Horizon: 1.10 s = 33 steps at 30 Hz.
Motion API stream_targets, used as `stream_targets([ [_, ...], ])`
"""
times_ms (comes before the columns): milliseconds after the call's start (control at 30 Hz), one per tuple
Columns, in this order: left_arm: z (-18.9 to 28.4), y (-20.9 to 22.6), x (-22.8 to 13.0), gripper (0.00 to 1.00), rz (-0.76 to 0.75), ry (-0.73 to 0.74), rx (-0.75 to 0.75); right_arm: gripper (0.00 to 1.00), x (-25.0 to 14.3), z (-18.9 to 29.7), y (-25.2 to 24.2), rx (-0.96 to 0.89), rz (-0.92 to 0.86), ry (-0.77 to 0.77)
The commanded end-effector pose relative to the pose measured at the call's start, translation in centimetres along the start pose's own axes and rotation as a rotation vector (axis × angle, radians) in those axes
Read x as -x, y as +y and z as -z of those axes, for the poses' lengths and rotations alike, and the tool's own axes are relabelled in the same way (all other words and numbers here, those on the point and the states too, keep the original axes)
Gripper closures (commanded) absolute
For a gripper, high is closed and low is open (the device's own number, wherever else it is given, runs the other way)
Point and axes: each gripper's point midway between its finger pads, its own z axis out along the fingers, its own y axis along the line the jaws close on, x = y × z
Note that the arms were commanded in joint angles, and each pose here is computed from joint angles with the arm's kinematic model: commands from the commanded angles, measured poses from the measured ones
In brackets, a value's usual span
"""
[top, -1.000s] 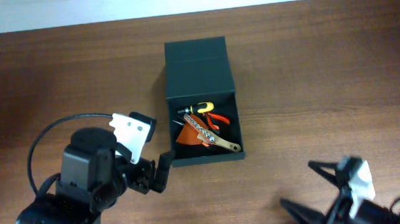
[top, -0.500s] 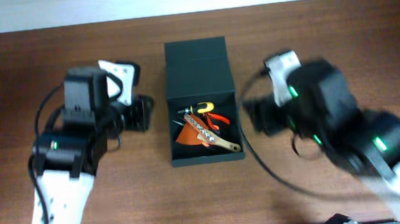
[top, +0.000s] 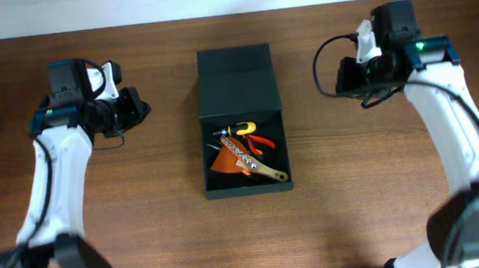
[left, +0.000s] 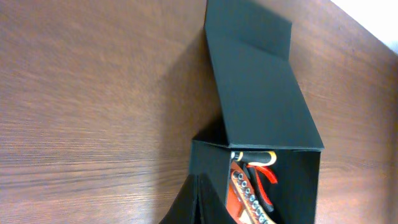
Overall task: Pack container
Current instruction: 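Bring both grippers to the upright lid's top edge from either side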
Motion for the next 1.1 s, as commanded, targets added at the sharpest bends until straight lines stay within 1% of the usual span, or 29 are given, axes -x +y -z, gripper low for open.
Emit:
stream_targets([
  [0,-2.4,-0.7,-0.7,0.98,0.110,0.093,-0.120,0.96,-0.2,-2.1,0.9,0.152,-0.067,0.090],
  [33,-3.2,-0.3,-0.9,0.99,0.133,0.113,-0.121,0.96,-0.3,-2.9,0.6,0.160,-0.081,0.113],
  [200,-6.1,0.1,-1.9,0.98,0.214,0.199,-0.198,0.96,-1.3,-6.8,0.6,0.227,-0.125,0.220],
  [333,-8.0,0.3,-2.6,0.98,0.268,0.243,-0.215,0.96,-1.7,-8.8,1.0,0.279,-0.142,0.264],
  [533,-10.6,-0.1,-3.9,0.98,0.277,0.294,-0.214,0.96,-2.0,-10.6,1.1,0.289,-0.188,0.297],
  [867,-13.9,-0.5,-4.8,0.98,0.304,0.323,-0.218,0.96,-2.7,-13.6,3.8,0.311,-0.160,0.320],
  [1067,-15.3,-1.3,-6.4,0.98,0.297,0.373,-0.228,0.96,-3.4,-15.5,5.6,0.324,-0.129,0.333],
])
